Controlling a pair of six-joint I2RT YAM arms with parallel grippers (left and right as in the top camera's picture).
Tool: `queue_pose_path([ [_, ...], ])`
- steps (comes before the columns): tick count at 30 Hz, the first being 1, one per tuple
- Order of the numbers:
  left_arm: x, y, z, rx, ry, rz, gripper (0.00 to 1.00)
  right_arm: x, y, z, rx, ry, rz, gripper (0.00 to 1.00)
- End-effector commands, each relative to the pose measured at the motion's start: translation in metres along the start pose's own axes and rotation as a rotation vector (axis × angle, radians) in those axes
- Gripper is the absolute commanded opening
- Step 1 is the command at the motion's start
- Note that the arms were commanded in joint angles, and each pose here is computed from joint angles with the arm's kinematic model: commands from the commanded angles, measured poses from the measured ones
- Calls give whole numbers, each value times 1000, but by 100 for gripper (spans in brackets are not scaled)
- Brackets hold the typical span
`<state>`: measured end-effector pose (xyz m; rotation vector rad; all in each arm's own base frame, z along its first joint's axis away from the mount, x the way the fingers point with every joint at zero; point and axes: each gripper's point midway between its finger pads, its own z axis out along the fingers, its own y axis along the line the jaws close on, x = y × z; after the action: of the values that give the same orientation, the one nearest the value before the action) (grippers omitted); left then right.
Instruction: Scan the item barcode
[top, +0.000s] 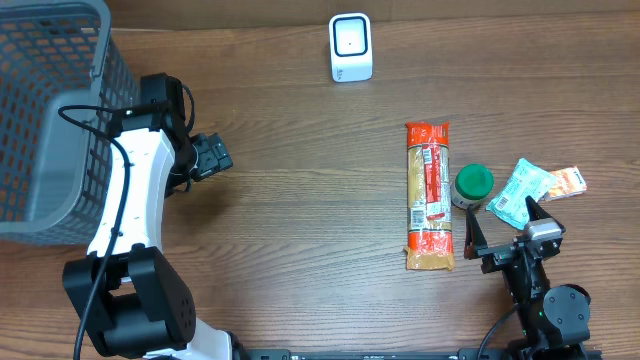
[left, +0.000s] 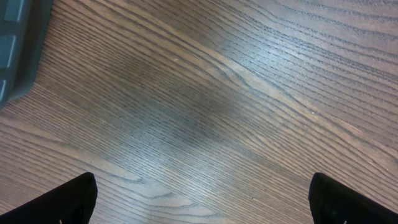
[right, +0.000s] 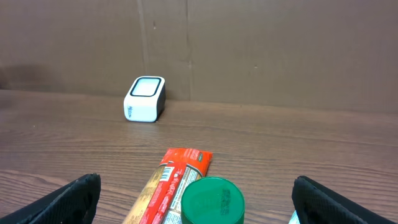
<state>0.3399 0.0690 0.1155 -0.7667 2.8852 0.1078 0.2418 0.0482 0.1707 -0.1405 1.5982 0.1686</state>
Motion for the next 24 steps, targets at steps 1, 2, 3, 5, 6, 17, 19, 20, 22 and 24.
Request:
queue_pose_path([
  [1, -4, 0, -6, 5, -21, 5, 100, 1, 1, 0, -5, -7, -4, 100],
  [2, -4, 0, -6, 6, -21, 6, 100, 1, 1, 0, -5, -7, -4, 100],
  [3, -4, -1, -6, 6, -21, 7, 100, 1, 1, 0, -5, -7, -4, 100],
  [5, -4, -1, -5, 5, -20, 7, 100, 1, 1, 0, -5, -7, -4, 100],
  [6, -4, -1, -5, 5, -20, 7, 100, 1, 1, 0, -5, -7, -4, 100],
  [17, -6, -1, -31, 33, -91, 4, 100, 1, 1, 0, -5, -7, -5, 100],
  [19, -6, -1, -51, 56, -150, 4, 100, 1, 1, 0, -5, -7, -4, 100],
  [20, -6, 0, -72, 78, -208, 0, 100, 1, 1, 0, -5, -7, -4, 100],
  [22, -3, 4, -102, 111, -295, -8, 100, 1, 1, 0, -5, -8, -4, 100],
  [24, 3, 10, -135, 146, -391, -18, 100, 1, 1, 0, -5, -7, -5, 100],
])
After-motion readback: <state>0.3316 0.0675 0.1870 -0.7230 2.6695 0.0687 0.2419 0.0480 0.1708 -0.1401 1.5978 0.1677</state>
